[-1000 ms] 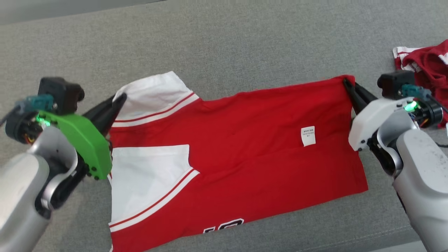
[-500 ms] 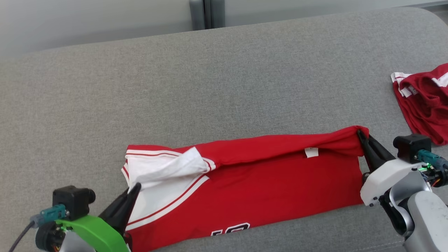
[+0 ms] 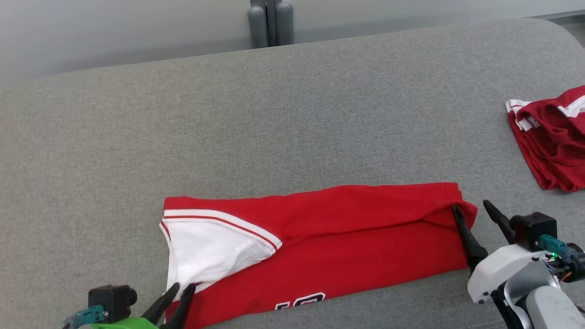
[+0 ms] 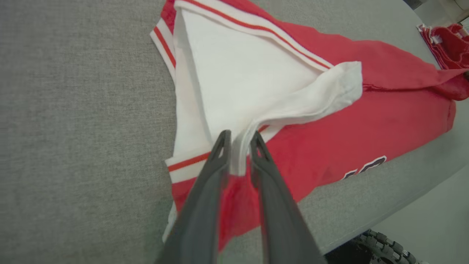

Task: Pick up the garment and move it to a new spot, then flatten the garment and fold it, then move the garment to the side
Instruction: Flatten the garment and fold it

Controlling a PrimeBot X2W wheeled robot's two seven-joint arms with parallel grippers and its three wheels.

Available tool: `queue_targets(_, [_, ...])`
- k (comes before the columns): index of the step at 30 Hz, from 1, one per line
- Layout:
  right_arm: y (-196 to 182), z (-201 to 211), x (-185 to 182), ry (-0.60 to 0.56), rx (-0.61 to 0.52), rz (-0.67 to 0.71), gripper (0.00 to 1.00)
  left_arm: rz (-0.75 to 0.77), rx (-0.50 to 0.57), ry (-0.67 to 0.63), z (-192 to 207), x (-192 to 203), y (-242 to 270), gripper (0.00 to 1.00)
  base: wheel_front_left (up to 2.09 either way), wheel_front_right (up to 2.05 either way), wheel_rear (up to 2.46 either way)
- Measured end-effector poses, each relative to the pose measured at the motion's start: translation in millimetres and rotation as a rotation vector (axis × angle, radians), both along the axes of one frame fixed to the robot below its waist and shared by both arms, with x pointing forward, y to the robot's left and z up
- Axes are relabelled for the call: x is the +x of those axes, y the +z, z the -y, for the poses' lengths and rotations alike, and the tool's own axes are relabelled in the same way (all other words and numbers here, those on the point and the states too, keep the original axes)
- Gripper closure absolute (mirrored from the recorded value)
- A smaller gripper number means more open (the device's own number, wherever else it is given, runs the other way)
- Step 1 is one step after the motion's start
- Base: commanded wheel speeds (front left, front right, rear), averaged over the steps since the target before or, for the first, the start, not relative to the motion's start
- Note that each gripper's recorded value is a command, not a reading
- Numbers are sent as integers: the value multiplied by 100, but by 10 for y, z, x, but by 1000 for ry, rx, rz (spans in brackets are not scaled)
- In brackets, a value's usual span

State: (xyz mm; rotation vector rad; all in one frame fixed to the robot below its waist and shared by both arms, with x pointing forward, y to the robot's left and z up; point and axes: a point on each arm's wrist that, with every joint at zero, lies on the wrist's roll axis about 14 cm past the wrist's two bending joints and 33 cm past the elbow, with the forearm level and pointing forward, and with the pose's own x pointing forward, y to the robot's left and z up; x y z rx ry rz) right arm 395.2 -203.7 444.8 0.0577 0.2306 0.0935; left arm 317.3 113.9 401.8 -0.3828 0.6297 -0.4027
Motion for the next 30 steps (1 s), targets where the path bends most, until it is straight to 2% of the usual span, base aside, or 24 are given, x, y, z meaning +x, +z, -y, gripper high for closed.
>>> queue_targets(6, [-93, 227, -192, -81, 0, -17, 0, 29, 32, 109, -247, 44, -75, 0, 0, 0, 0])
queue_targets(10, [-10, 369, -226, -133, 3, 20, 0, 100, 24, 174, -322, 144, 31, 0, 0, 0, 0])
queue_targets(17, [328, 303, -83, -134, 34, 130, 0, 245, 10, 207, -226, 346, 318, 0, 0, 0, 0])
queue_targets(21, [427, 210, 32, -116, 43, 148, 0, 299, 16, 223, -200, 422, 428, 0, 0, 0, 0])
queue_targets(30, [82, 18, 106, -74, 28, 31, 0, 336, 18, 242, -183, 450, 494, 0, 0, 0, 0])
